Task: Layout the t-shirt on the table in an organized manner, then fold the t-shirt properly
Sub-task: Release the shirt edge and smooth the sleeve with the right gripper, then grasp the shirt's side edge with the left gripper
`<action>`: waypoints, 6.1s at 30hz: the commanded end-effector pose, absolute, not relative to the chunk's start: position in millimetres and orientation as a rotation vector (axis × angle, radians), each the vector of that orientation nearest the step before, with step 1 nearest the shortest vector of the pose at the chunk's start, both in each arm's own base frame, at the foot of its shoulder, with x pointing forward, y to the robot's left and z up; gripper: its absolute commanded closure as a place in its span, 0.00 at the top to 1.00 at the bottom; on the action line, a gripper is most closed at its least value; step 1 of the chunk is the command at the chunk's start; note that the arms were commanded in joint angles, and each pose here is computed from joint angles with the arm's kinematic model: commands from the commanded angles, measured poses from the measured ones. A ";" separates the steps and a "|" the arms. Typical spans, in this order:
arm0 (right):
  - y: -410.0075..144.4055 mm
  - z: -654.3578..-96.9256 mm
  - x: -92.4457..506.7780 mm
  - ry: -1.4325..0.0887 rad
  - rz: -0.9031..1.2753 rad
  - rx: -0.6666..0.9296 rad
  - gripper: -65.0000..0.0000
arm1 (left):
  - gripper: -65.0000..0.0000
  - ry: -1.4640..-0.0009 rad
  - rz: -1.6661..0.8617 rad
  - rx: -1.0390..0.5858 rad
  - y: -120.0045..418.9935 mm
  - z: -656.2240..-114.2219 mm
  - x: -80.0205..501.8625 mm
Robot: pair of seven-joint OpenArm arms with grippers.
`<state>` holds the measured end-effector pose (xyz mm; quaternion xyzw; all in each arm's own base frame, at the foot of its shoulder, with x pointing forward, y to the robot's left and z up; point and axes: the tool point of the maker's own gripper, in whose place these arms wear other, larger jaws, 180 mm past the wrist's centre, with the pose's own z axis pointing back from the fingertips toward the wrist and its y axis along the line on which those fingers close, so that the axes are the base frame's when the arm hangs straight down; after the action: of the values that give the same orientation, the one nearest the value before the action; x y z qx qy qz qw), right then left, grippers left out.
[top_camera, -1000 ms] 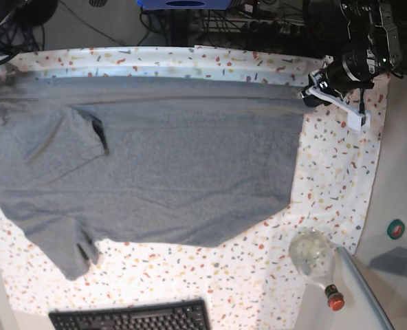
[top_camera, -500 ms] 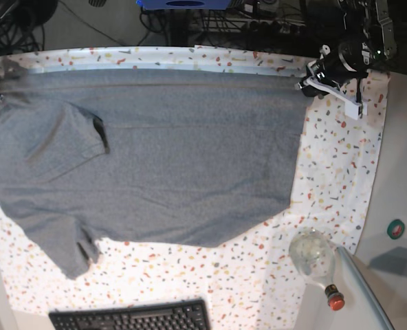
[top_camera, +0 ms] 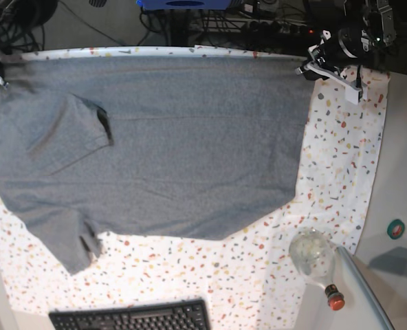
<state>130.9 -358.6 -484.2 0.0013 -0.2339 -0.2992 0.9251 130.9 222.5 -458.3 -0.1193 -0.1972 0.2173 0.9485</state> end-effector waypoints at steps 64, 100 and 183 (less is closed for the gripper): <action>-407.0 -453.6 300.8 -0.770 -0.513 0.004 0.00 | 0.00 -0.603 0.595 -0.082 318.8 -414.5 158.4; -362.1 -398.5 320.4 -0.690 -0.578 0.113 0.45 | 0.00 -0.562 0.618 -0.072 326.4 -427.1 148.8; -320.6 -386.1 348.1 -0.725 -0.342 0.076 0.00 | 0.12 -0.516 0.379 -0.277 213.4 -476.4 347.0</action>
<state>335.0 -308.7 -406.4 0.0478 -0.3205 -0.1701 0.9306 339.2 215.8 -484.2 -0.1295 -0.2490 0.1928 0.9402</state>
